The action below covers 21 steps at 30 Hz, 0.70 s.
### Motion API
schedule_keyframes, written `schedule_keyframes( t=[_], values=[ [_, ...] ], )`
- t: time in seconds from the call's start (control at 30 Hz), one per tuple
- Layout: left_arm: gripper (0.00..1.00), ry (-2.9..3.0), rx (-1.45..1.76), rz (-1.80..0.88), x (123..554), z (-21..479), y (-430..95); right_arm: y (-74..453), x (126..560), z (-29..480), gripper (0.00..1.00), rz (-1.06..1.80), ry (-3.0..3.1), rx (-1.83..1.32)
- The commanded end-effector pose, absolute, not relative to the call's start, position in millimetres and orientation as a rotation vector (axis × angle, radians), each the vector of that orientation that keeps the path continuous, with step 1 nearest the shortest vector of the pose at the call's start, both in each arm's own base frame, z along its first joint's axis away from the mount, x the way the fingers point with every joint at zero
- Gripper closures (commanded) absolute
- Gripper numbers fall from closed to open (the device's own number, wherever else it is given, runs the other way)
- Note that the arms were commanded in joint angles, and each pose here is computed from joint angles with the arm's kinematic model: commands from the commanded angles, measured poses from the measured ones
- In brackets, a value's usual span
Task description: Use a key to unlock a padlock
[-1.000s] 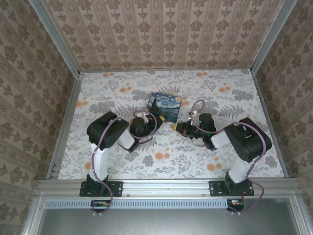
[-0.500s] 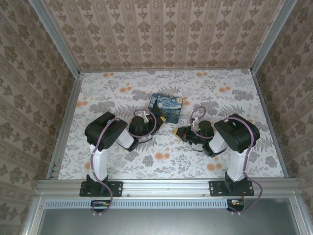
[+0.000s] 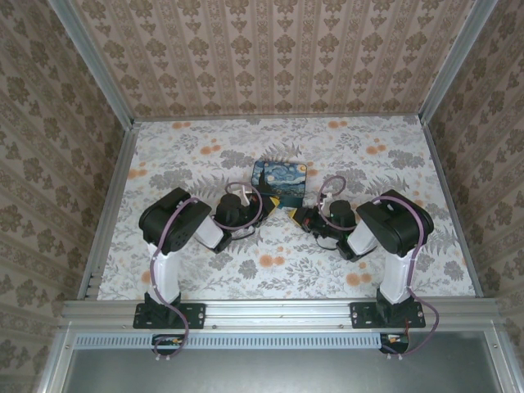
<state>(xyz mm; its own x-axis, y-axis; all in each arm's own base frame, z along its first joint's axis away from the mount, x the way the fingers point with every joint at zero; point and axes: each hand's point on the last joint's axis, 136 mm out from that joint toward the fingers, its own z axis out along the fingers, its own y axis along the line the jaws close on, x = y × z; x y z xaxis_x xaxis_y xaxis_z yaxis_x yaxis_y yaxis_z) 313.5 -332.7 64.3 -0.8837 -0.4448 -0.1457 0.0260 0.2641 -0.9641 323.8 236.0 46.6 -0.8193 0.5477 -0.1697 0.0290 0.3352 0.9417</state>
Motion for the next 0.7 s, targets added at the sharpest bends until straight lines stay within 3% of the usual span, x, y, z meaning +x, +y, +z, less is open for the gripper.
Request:
schedule_keyframes(
  t=[0.0, 0.67],
  values=[
    [1.00, 2.087, -0.309, -1.709, 312.8, 88.6, -335.6, 238.5, 334.2, 51.4, 1.00, 1.493, 2.095, 0.526],
    [1.00, 2.099, -0.302, -1.705, 310.7, 84.5, -336.3, 240.4, 343.9, 54.8, 1.00, 1.493, 2.068, 0.560]
  ],
)
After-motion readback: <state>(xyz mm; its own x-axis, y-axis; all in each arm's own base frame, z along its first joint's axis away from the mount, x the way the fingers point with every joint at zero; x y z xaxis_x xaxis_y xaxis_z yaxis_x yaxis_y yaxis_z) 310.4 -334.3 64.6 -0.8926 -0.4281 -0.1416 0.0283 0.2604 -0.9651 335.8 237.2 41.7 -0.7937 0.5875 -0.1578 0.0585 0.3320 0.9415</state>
